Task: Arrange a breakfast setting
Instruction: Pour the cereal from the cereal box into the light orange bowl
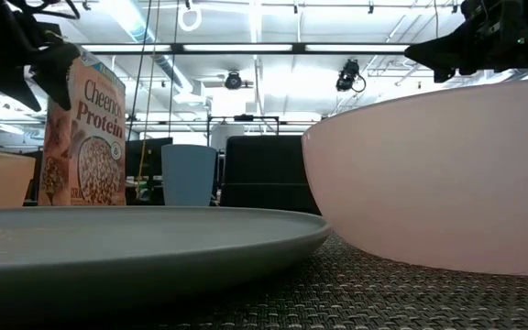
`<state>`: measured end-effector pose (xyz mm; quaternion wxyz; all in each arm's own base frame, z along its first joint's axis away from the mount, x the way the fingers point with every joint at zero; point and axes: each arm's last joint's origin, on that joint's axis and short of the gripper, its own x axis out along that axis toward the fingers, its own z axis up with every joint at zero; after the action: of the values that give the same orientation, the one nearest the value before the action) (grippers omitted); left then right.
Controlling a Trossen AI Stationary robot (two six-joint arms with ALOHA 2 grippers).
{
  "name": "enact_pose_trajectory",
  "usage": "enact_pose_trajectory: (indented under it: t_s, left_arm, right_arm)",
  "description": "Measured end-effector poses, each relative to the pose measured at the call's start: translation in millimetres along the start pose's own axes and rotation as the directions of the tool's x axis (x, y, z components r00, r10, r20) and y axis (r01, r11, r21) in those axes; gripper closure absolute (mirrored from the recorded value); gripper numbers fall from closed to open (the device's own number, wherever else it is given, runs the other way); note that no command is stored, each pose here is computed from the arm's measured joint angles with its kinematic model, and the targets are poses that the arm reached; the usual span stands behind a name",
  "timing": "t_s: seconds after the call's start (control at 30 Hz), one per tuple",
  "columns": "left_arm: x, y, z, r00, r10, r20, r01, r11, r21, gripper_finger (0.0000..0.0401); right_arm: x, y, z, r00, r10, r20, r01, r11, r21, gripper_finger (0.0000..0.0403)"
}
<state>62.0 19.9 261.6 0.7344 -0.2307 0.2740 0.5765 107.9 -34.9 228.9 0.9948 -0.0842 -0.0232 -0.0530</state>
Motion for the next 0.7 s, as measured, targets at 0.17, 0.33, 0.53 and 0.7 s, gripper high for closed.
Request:
enact_pose_trajectory:
  t_s: [0.17, 0.33, 0.53, 0.7]
  left_arm:
    - [0.7, 0.9, 1.5, 0.999, 0.024, 0.034, -0.021, 0.996, -0.081, 0.0083]
    - [1.7, 2.0, 2.9, 0.998, 0.049, 0.048, -0.043, 0.992, -0.119, 0.0083]
    - [3.5, -0.4, 7.2, 0.993, 0.065, 0.096, -0.052, 0.989, -0.138, 0.0083]
    - [6.4, -8.6, 13.7, 0.985, 0.070, 0.158, -0.051, 0.992, -0.119, 0.0083]
  right_arm:
    - [0.0, 0.0, 0.0, 1.000, 0.000, 0.000, 0.000, 1.000, 0.000, 0.0364]
    - [0.0, 0.0, 0.0, 1.000, 0.000, 0.000, 0.000, 1.000, 0.000, 0.0364]
    - [0.0, 0.0, 0.0, 1.000, 0.000, 0.000, 0.000, 1.000, 0.000, 0.0364]
    - [0.0, 0.0, 0.0, 1.000, 0.000, 0.000, 0.000, 1.000, 0.000, 0.0364]
